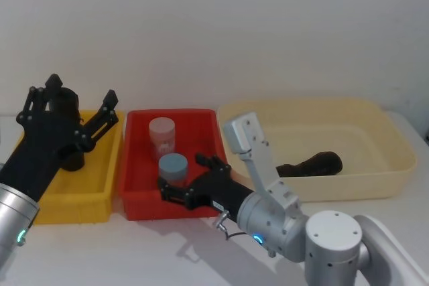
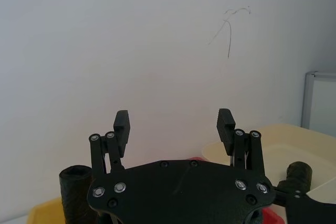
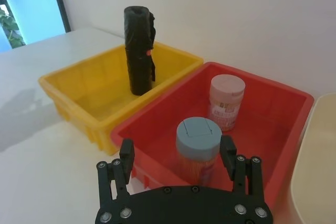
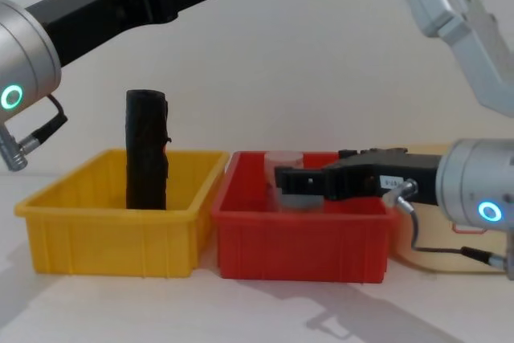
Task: Pick up the garbage bag with the one hand and transfer it to the other hand.
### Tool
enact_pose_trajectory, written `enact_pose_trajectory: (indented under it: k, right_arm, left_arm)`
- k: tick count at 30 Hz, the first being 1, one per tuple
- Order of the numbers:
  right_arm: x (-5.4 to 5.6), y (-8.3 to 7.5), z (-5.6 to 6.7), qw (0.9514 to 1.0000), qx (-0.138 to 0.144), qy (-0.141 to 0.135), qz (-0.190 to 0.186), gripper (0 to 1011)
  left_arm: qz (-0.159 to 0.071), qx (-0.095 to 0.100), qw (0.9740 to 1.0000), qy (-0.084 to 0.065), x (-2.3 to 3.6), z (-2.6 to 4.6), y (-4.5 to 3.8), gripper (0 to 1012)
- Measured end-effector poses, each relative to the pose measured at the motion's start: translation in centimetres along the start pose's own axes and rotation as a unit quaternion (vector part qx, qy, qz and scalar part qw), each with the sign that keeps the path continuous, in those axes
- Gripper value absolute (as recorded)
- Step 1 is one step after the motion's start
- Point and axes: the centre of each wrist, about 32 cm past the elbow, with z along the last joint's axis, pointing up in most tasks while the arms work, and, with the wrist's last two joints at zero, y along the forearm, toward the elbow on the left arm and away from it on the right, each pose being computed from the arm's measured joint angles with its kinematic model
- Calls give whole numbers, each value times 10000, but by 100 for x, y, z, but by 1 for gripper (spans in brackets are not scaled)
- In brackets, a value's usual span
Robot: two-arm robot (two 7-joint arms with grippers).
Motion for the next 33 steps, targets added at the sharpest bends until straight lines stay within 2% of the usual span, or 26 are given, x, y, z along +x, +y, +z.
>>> enact_pose_trajectory:
  k: [19, 33]
  right_arm:
    - [48, 328, -19, 9996, -139, 51, -239, 1002]
    - [100, 457, -10, 9991, -169, 111, -367, 1001]
  left_arm:
    - [10, 1, 10000, -2, 1, 2, 7, 1001]
    - [10, 2, 10000, 0, 0, 2, 8, 1001]
